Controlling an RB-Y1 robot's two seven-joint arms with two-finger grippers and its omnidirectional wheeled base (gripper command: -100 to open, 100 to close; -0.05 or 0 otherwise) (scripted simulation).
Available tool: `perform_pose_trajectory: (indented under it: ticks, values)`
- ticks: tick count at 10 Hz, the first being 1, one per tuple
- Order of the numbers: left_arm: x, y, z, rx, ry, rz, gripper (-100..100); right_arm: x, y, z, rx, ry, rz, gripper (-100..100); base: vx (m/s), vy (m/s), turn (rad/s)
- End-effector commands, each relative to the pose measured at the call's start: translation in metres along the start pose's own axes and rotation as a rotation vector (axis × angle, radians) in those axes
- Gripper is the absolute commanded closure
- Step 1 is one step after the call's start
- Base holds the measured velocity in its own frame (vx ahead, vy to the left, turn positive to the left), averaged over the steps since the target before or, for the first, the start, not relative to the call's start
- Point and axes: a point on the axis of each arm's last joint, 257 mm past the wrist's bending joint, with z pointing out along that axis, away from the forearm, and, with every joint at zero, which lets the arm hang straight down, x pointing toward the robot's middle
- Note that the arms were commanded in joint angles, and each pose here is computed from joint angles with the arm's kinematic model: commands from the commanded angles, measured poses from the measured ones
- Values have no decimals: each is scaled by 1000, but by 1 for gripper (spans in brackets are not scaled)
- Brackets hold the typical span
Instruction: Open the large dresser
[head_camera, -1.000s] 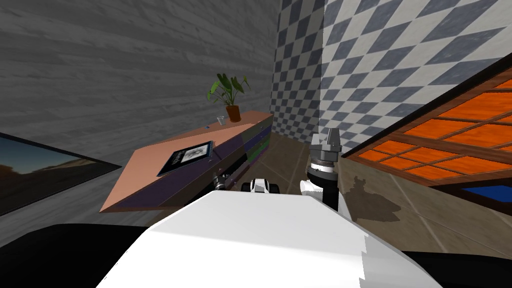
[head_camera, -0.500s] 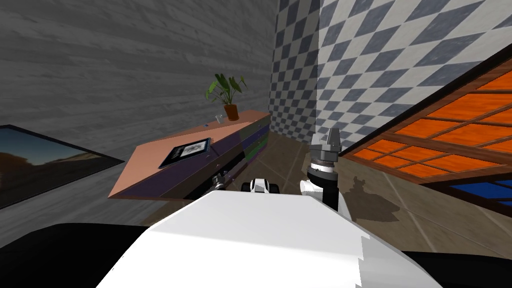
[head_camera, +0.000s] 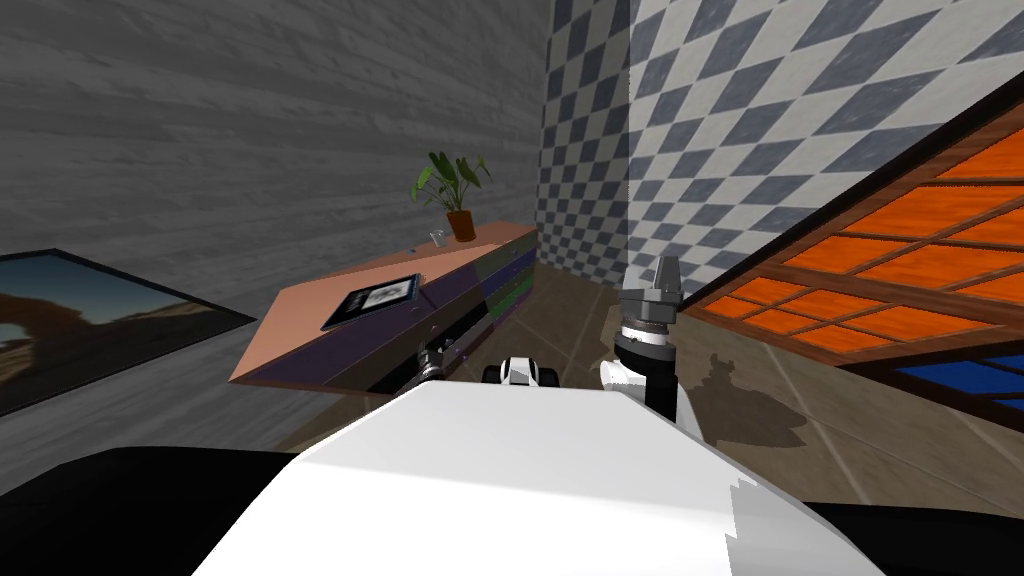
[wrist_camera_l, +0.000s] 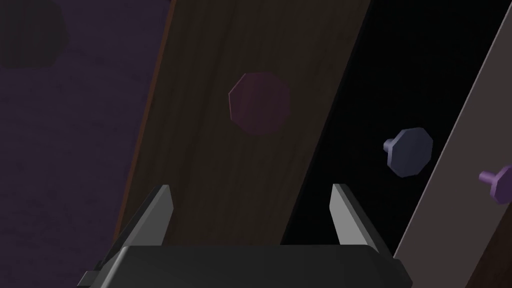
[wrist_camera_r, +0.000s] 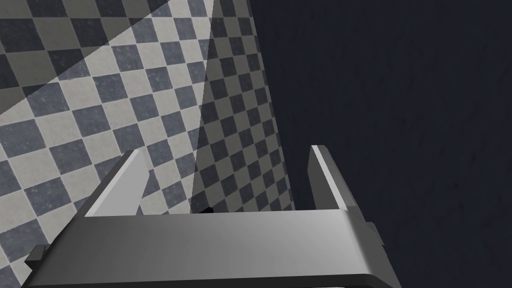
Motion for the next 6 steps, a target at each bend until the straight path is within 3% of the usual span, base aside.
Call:
perform_pose_trajectory:
  ticks: [1, 4, 6]
  values:
    - [-12, -23, 11, 19, 17, 52, -100, 0, 0, 0, 0, 0, 0, 0, 19, 12, 0]
    - [-21, -37, 21, 29, 27, 92, -100, 0, 0, 0, 0, 0, 0, 0, 17, 10, 0]
    - [-23, -41, 26, 26, 20, 93, -100, 0, 0, 0, 0, 0, 0, 0, 99, 63, 2]
